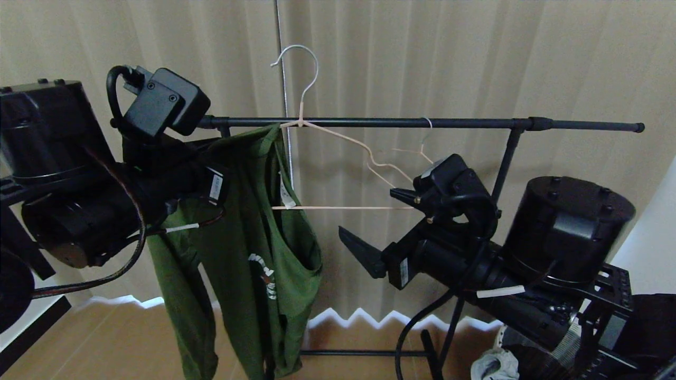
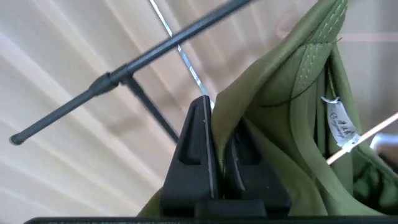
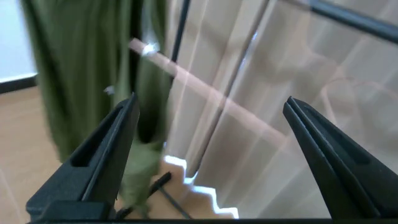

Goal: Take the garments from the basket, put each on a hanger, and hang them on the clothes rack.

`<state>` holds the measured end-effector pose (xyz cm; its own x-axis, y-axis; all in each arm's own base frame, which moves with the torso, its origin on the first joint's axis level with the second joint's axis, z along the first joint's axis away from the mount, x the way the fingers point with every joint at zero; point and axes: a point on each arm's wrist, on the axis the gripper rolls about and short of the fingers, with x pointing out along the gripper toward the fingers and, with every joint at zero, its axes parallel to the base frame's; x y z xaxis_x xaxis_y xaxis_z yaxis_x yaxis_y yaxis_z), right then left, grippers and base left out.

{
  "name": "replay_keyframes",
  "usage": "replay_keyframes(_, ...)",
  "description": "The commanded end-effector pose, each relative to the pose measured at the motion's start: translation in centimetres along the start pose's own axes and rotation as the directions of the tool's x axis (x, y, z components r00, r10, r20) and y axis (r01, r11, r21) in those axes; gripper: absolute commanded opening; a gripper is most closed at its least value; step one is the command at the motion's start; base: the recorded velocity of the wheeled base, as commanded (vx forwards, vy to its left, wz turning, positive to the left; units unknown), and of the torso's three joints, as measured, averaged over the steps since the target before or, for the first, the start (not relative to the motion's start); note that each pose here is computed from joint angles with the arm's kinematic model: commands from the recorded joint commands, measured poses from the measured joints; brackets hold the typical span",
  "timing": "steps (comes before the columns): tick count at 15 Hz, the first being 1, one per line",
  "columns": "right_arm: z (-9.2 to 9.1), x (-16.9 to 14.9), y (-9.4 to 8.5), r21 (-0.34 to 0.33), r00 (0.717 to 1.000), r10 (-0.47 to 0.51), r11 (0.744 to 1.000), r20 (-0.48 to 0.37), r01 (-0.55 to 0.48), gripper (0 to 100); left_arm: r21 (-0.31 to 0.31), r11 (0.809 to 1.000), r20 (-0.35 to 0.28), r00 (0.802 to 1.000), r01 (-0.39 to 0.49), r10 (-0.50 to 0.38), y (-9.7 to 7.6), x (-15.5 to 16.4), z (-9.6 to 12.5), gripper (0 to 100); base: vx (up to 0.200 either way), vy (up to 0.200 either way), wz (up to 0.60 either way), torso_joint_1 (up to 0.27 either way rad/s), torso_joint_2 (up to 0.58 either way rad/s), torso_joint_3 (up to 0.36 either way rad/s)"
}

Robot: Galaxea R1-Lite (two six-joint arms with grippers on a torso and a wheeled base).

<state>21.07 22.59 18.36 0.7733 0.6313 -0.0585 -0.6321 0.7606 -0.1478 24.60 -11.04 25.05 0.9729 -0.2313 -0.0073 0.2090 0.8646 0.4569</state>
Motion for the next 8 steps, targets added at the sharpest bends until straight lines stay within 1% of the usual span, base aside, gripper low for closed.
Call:
replay_keyframes(1, -0.9, 0.8, 0.5, -0.005, 0.999, 0.013, 1.000, -0.029, -0.013, 100, -0.012, 1.000, 0.006, 1.000, -0.010, 0.010, -0.1, 0.6, 0.0, 0, 0.000, 0.000, 0.00, 0.000, 0.00, 0.000)
replay_keyframes(3, -1.5, 1.4, 0.7, -0.008, 0.999, 0.015, 1.000, -0.046, -0.015, 100, -0.039, 0.999, 0.055, 0.998, -0.022, 0.024, -0.2, 0.6, 0.6, 0, 0.000, 0.000, 0.00, 0.000, 0.00, 0.000)
replay_keyframes(4, -1.5, 1.5, 0.7, -0.008, 0.999, 0.015, 1.000, -0.046, -0.015, 100, -0.042, 0.999, 0.065, 0.998, -0.014, 0.017, -0.4, 0.5, 0.8, 0, 0.000, 0.000, 0.00, 0.000, 0.00, 0.000)
replay_keyframes(5, -1.7, 2.2, 0.6, -0.009, 0.999, 0.008, 1.000, -0.050, -0.008, 100, -0.070, 0.998, 0.088, 0.996, -0.002, 0.008, -0.8, 0.4, 1.2, 0, 0.000, 0.000, 0.00, 0.000, 0.00, 0.000)
replay_keyframes(6, -1.8, 2.6, 0.4, -0.008, 0.999, 0.000, 1.000, -0.050, 0.000, 100, -0.083, 0.997, 0.103, 0.995, 0.010, -0.001, -1.1, 0.3, 1.5, 0, 0.000, 0.000, 0.00, 0.000, 0.00, 0.000)
replay_keyframes(8, -2.1, 3.5, 0.2, -0.008, 0.998, -0.012, 1.000, -0.055, 0.011, 100, -0.087, 0.996, 0.117, 0.993, 0.026, -0.016, -1.5, 0.0, 1.9, 0, 0.000, 0.000, 0.00, 0.000, 0.00, 0.000)
